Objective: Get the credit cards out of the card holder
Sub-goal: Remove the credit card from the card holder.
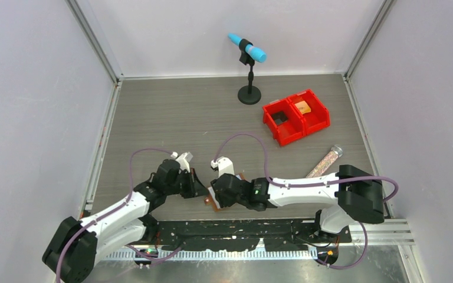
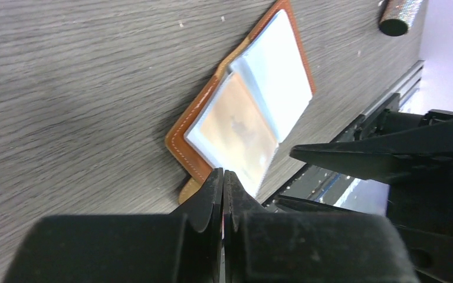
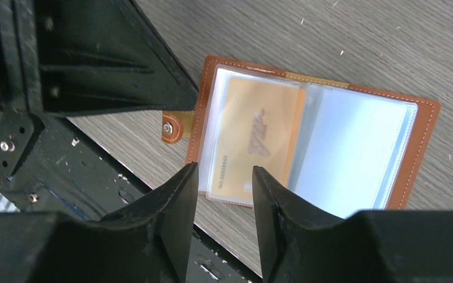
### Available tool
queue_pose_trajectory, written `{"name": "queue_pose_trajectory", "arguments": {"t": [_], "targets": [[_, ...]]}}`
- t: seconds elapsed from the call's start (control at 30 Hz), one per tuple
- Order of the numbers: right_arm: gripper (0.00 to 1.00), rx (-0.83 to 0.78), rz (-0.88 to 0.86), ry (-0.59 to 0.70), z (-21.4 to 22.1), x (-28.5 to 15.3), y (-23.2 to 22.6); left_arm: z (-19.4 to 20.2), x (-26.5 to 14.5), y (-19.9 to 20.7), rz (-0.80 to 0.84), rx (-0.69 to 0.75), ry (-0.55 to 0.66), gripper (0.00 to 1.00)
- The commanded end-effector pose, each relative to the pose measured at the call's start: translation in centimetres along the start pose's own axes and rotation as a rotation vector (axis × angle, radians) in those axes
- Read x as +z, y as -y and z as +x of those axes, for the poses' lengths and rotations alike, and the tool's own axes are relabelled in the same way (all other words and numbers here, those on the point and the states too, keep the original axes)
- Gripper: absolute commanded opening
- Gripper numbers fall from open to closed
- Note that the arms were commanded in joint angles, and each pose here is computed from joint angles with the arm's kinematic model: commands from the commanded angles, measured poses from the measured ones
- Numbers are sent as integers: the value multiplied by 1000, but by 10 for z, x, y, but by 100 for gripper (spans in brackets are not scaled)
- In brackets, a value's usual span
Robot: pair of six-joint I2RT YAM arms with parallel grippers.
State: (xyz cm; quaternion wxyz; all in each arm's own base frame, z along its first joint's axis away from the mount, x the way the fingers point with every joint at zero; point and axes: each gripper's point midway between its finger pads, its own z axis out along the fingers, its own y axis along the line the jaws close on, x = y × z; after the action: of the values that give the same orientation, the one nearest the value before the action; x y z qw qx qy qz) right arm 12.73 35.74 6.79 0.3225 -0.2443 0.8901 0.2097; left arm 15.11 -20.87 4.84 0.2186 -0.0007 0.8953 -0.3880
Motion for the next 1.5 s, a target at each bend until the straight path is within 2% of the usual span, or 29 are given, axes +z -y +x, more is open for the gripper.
{"name": "queue_pose_trajectory", "arguments": {"t": [0.0, 0.1, 0.2, 0.23, 0.33, 0.4, 0.7, 1.07, 1.2, 1.37, 1.47], "targets": [[47, -50, -99, 70, -13, -12, -12, -9, -8, 18, 61, -4, 30, 0], [55, -88, -131, 88, -10, -19, -9, -10, -10, 19, 60, -2, 37, 0], [59, -119, -143, 105, -10, -21, -7, -10, -11, 16, 43, 1, 44, 0], [59, -120, -140, 105, -8, -21, -5, -9, -11, 12, 23, -1, 42, 3], [59, -100, -121, 112, -8, -22, -1, -5, -12, 2, -26, 0, 27, 28], [59, -87, -114, 118, -10, -23, 1, -2, -13, -3, -59, 0, 8, 38], [58, -55, -69, 141, -13, -28, 11, 6, -7, -2, -37, 14, -50, 53], [57, -46, -57, 142, -13, -28, 13, 16, -3, 0, 12, -41, -66, 54], [57, -45, -58, 135, -12, -25, 11, 18, -2, 1, 27, -57, -73, 40], [57, -37, -69, 127, -11, -24, 8, 18, -2, 5, 47, -65, -74, 27], [57, -34, -70, 125, -10, -23, 8, 19, -2, 4, 44, -70, -76, 24]]}}
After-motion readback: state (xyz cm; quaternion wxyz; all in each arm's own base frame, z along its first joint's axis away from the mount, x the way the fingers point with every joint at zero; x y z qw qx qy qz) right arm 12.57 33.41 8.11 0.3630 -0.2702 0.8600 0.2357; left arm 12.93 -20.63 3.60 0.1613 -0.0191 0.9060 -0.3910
